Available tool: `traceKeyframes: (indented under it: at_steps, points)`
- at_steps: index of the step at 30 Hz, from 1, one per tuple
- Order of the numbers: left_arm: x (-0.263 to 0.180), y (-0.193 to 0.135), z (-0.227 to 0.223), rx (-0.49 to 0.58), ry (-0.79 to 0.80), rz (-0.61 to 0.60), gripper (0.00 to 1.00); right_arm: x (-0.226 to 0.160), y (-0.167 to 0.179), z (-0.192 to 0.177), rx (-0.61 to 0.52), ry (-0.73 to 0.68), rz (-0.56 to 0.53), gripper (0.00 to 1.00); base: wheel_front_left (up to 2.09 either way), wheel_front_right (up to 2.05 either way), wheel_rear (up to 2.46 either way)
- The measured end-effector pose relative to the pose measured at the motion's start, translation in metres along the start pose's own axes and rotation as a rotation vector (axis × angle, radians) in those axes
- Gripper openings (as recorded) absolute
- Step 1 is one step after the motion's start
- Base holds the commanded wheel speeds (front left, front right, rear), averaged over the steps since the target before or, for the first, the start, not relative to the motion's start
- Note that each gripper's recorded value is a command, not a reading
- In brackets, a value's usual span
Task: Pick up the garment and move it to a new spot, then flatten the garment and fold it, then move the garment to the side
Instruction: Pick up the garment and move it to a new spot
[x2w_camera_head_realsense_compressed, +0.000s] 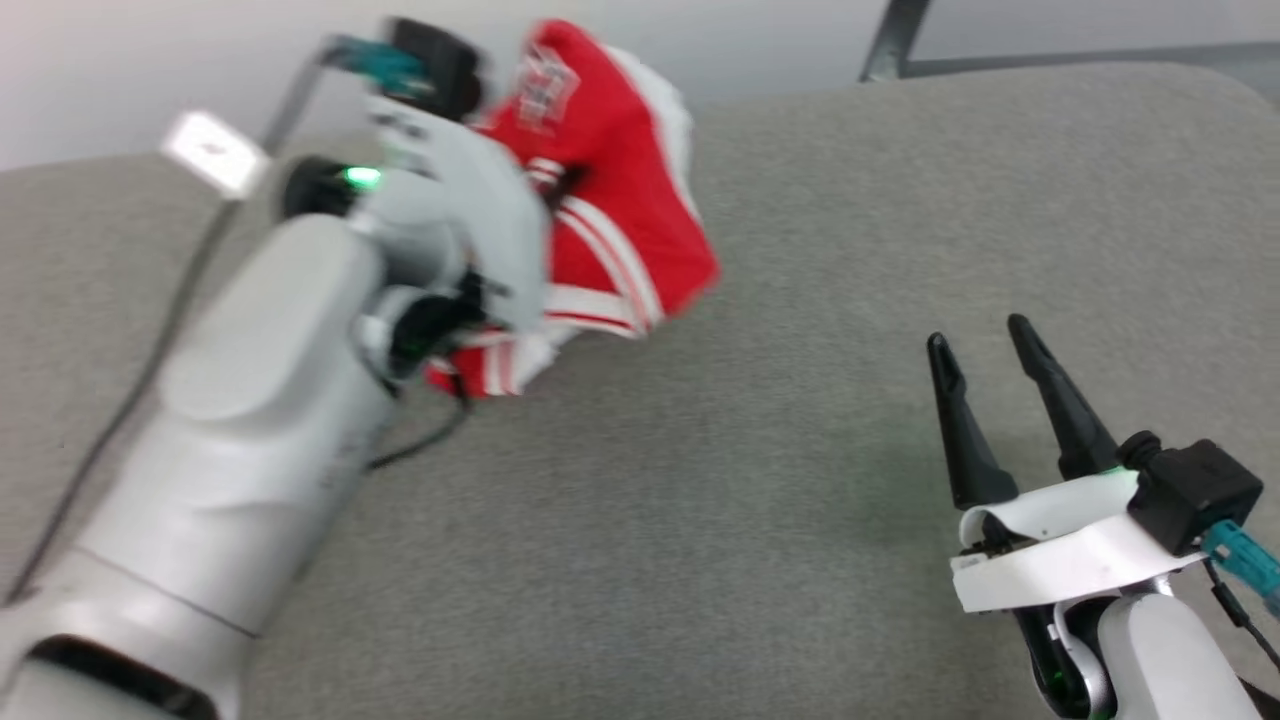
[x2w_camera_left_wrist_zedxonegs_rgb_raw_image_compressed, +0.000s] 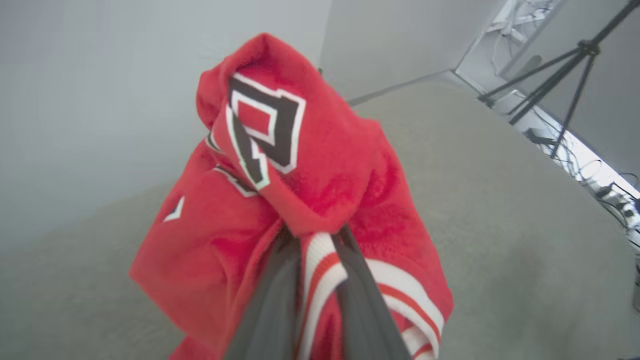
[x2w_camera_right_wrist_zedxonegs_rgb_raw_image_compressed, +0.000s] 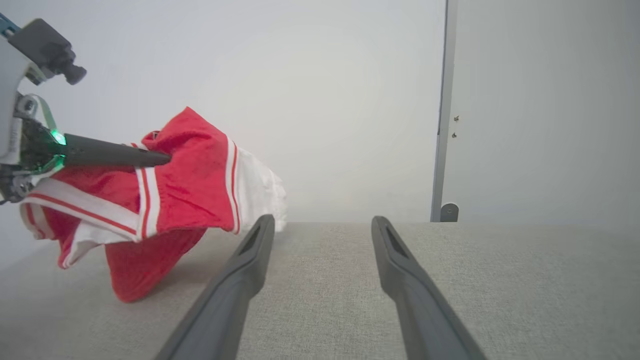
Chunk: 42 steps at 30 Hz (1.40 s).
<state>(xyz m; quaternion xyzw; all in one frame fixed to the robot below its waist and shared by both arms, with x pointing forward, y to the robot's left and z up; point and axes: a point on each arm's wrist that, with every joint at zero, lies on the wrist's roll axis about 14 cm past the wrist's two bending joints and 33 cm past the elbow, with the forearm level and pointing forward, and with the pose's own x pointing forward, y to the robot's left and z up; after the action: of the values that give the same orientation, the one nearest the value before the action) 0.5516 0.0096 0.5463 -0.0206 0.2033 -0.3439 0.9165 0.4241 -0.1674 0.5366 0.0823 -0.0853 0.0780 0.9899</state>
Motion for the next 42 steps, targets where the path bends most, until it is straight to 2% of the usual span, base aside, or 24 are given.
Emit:
traceKeyframes:
  at_steps: [8, 10, 12, 15, 21, 26, 34, 42]
  points:
    - [0.051, -0.138, -0.012, 0.045, 0.066, -0.362, 0.0, -0.018, -0.046, 0.01, -0.013, -0.024, -0.163, 1.0, 0.0, 0.0, 0.0]
    - [0.057, -0.164, -0.02, 0.047, 0.093, -0.432, 0.0, -0.022, -0.053, 0.009, -0.016, -0.018, -0.188, 1.0, 0.0, 0.0, 0.0]
    - [0.063, -0.176, -0.025, 0.043, 0.108, -0.469, 0.0, -0.024, -0.056, 0.007, -0.016, -0.013, -0.203, 1.0, 0.0, 0.0, 0.0]
    - [0.075, -0.168, -0.051, 0.051, 0.188, -0.456, 0.0, -0.025, -0.059, 0.006, -0.019, -0.008, -0.217, 1.0, 0.0, 0.0, 0.0]
    - [0.085, -0.118, -0.117, 0.145, 0.387, -0.345, 0.0, -0.032, -0.069, 0.002, -0.022, 0.008, -0.256, 1.0, 0.0, 0.0, 0.0]
    - [0.082, -0.097, -0.127, 0.175, 0.433, -0.293, 0.0, -0.031, -0.067, 0.002, -0.017, 0.006, -0.252, 1.0, 0.0, 0.0, 0.0]
    - [0.083, -0.091, -0.14, 0.329, 0.511, -0.267, 0.0, -0.022, -0.059, 0.001, -0.003, 0.003, -0.222, 1.0, 0.0, 0.0, 0.0]
    - [0.097, -0.093, -0.154, 0.354, 0.581, -0.283, 0.0, -0.029, -0.073, -0.003, 0.01, 0.016, -0.27, 1.0, 0.0, 0.0, 0.0]
